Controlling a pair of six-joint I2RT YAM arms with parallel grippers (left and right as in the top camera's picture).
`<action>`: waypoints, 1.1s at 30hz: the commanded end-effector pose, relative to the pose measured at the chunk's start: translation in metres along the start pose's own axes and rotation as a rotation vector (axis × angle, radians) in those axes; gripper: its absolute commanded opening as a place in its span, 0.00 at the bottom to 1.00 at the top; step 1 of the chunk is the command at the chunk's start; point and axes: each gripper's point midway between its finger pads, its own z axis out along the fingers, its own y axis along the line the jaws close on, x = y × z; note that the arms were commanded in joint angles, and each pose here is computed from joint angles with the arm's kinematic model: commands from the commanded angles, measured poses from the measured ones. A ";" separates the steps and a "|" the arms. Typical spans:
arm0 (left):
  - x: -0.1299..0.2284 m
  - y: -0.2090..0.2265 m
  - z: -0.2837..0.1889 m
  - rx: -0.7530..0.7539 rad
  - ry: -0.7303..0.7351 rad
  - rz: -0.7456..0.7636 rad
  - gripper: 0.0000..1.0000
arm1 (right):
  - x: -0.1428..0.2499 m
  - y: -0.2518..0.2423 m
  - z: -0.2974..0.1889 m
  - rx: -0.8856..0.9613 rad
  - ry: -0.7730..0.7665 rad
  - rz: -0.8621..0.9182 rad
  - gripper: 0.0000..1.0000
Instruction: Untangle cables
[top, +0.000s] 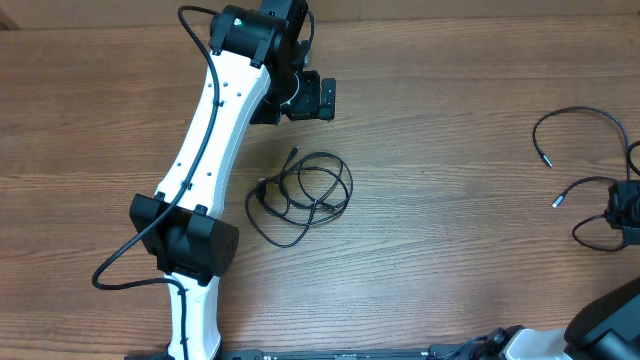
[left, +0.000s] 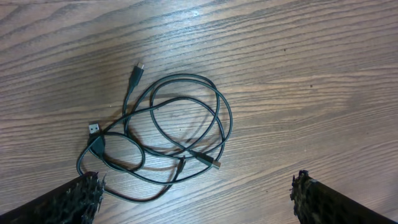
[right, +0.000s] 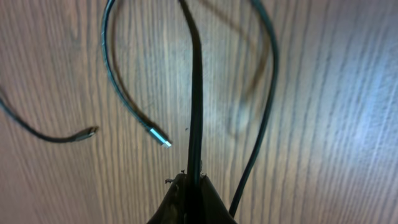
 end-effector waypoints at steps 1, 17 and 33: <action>0.002 0.002 0.003 -0.012 0.012 0.017 0.99 | -0.004 0.014 -0.011 -0.056 -0.025 0.012 0.04; 0.002 0.002 0.003 -0.011 0.010 0.017 1.00 | 0.022 0.139 0.011 -0.347 -0.109 -0.255 0.04; 0.003 0.002 0.003 -0.013 0.016 0.015 0.99 | 0.006 0.221 -0.033 -0.547 -0.272 -0.678 0.80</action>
